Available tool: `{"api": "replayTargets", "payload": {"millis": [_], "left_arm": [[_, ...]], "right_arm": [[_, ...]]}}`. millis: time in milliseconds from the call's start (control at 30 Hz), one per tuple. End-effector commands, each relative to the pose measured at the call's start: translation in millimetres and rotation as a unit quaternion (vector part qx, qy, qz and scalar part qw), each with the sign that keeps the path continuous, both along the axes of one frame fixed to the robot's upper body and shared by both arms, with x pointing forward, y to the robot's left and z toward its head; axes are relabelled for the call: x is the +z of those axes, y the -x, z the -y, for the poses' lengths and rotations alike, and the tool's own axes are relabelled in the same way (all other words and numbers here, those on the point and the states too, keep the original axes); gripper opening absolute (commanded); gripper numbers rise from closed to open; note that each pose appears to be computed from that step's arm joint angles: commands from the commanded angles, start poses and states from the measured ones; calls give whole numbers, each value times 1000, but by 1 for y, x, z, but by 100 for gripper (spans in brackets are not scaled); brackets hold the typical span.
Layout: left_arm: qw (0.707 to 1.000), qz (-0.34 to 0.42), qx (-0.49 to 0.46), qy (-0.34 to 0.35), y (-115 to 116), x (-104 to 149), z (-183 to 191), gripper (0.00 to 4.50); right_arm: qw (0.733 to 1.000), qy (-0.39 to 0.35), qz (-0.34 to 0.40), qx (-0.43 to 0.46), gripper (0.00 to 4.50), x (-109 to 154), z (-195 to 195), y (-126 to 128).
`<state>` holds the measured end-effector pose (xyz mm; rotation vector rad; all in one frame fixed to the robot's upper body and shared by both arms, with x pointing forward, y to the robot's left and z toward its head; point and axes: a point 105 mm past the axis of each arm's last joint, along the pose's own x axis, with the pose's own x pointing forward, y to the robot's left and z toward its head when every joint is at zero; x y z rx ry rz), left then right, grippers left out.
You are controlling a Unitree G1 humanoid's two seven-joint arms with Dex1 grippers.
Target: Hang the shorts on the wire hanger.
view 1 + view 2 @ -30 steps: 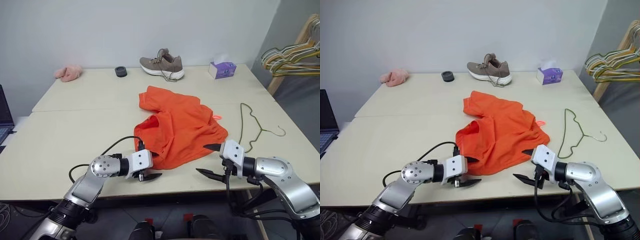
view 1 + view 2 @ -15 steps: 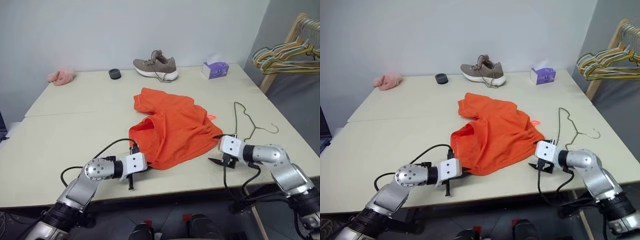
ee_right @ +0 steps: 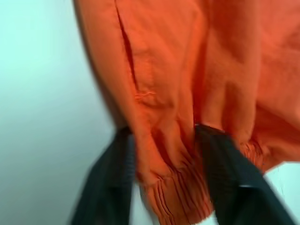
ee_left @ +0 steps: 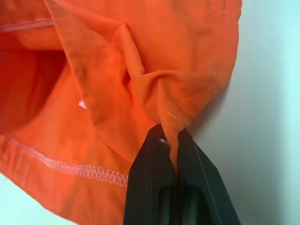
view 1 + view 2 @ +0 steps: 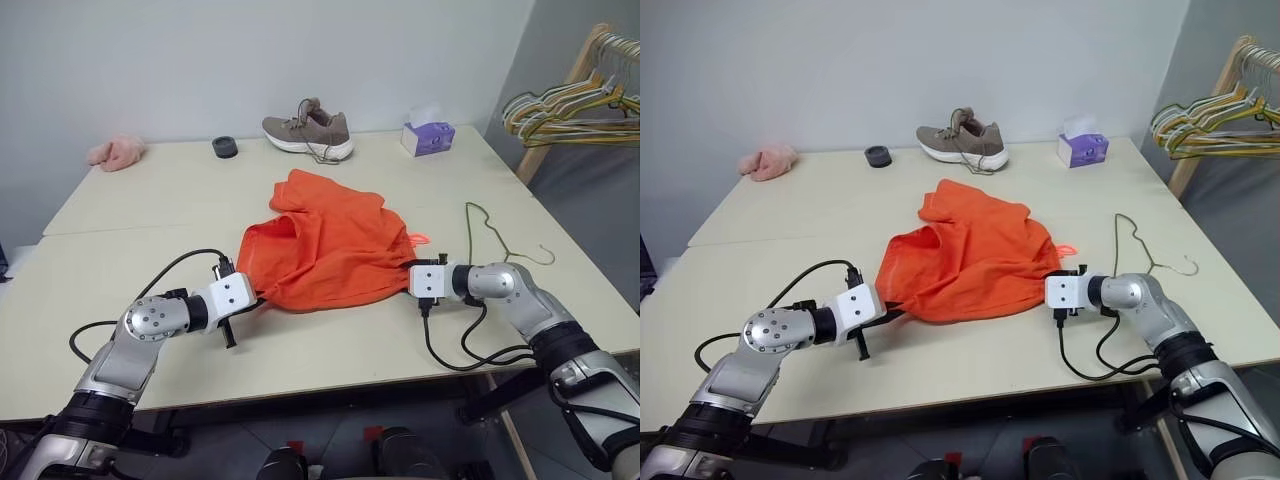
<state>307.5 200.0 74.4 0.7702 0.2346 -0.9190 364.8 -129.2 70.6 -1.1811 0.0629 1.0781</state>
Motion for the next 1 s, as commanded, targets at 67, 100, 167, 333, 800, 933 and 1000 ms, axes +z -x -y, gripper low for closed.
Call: {"api": "replayTargets", "payload": {"millis": [67, 100, 167, 333, 800, 933, 1000], "left_arm": [[1000, 11, -5, -3, 1, 13, -7, 0], [1000, 5, -7, -6, 3, 13, -8, 0], [1000, -12, -11, -10, 8, 14, -13, 0], [994, -102, -24, -22, 34, 20, -33, 0], [973, 87, 81, 197, -56, 194, -33, 0], [940, 207, 198, 188, -117, 231, -45, 0], [900, 276, 279, 192, -140, 261, -55, 0]], "right_arm": [[1000, -6, 22, 19, 30, 16, -6, -5], [1000, -13, 18, 19, 2, 19, -7, -5], [999, -31, 2, 22, 2, 25, -8, -2], [991, -71, -87, 78, 2, 46, -9, 26], [944, -268, -193, 2, 2, 161, -18, -11], [970, -227, -26, -81, 2, 192, -25, -70], [964, -199, 116, -131, 2, 226, -33, -95]]}}
